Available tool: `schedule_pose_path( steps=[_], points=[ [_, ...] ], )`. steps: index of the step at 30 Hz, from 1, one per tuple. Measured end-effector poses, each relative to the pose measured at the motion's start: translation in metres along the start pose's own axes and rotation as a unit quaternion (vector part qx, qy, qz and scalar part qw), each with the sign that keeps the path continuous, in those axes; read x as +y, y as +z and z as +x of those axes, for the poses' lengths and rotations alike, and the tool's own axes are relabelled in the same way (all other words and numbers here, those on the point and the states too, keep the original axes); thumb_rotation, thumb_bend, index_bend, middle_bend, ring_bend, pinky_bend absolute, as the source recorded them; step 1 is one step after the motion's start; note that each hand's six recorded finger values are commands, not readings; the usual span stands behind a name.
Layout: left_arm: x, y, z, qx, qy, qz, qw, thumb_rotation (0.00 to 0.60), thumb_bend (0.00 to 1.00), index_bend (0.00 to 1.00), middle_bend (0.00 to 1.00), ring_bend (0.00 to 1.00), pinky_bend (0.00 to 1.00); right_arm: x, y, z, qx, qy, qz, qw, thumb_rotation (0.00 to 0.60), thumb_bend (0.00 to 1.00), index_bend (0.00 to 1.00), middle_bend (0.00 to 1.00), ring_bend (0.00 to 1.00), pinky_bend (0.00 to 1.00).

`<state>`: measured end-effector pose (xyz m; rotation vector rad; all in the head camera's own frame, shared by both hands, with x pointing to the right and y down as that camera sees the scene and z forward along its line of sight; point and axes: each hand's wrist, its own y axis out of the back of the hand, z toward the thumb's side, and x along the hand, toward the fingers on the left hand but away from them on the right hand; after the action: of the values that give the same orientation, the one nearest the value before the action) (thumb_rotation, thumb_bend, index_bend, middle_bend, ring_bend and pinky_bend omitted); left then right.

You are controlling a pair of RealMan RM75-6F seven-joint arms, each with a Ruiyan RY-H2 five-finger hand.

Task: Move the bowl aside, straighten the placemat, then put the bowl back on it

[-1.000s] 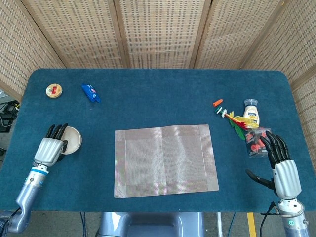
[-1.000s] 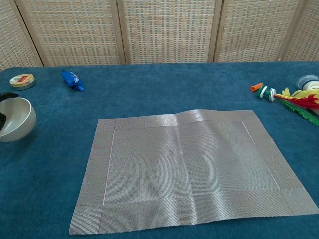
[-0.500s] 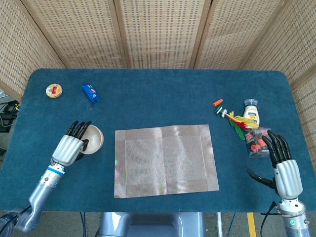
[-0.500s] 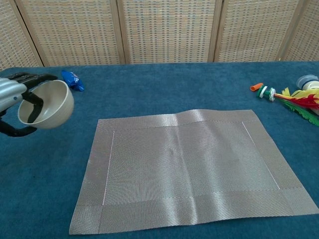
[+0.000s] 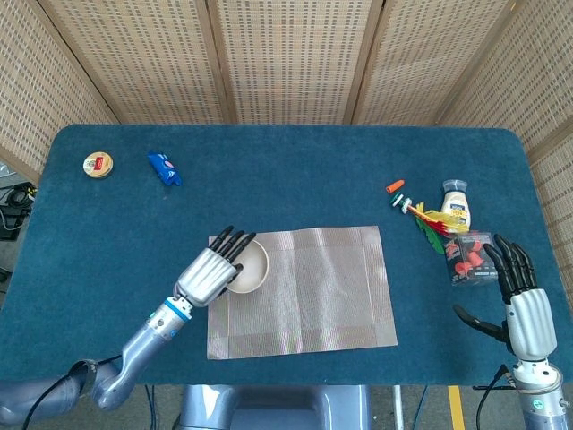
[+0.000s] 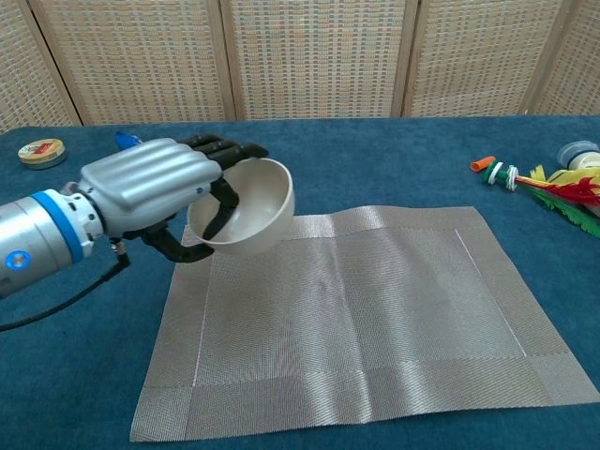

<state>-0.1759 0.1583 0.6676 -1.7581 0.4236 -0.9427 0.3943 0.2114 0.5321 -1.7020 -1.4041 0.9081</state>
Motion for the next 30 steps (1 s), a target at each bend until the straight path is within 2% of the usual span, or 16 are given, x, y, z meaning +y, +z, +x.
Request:
schedule_pose_path(
  steps=[8,20,22,27,30],
  points=[
    [-0.001,0.038,0.027,-0.028,-0.016,0.016,0.9994,0.6,0.34,0.61,0.0,0.0,0.0,0.002,-0.004,-0.001,-0.004,0.002,-0.004,1.0,0.6,0.26,0.08,0.0,0.0,0.0],
    [-0.018,0.061,0.042,-0.032,-0.051,0.025,0.9978,0.6,0.34,0.53,0.0,0.0,0.0,0.002,-0.007,-0.002,-0.009,0.001,-0.007,0.9999,0.6,0.26,0.08,0.0,0.0,0.0],
    [-0.021,0.062,0.04,-0.034,-0.055,0.028,0.9975,0.6,0.34,0.47,0.0,0.0,0.0,0.002,-0.007,-0.002,-0.009,0.0,-0.007,0.9999,0.6,0.26,0.08,0.0,0.0,0.0],
    [-0.02,0.057,0.035,-0.029,-0.054,0.023,0.9978,0.6,0.29,0.17,0.0,0.0,0.0,0.002,-0.006,-0.002,-0.007,0.0,-0.007,1.0,0.6,0.26,0.08,0.0,0.0,0.0],
    [-0.015,0.05,0.031,-0.025,-0.049,0.019,0.9983,0.6,0.27,0.06,0.0,0.0,0.0,0.002,-0.005,-0.002,-0.006,0.0,-0.005,1.0,0.6,0.26,0.08,0.0,0.0,0.0]
  ],
)
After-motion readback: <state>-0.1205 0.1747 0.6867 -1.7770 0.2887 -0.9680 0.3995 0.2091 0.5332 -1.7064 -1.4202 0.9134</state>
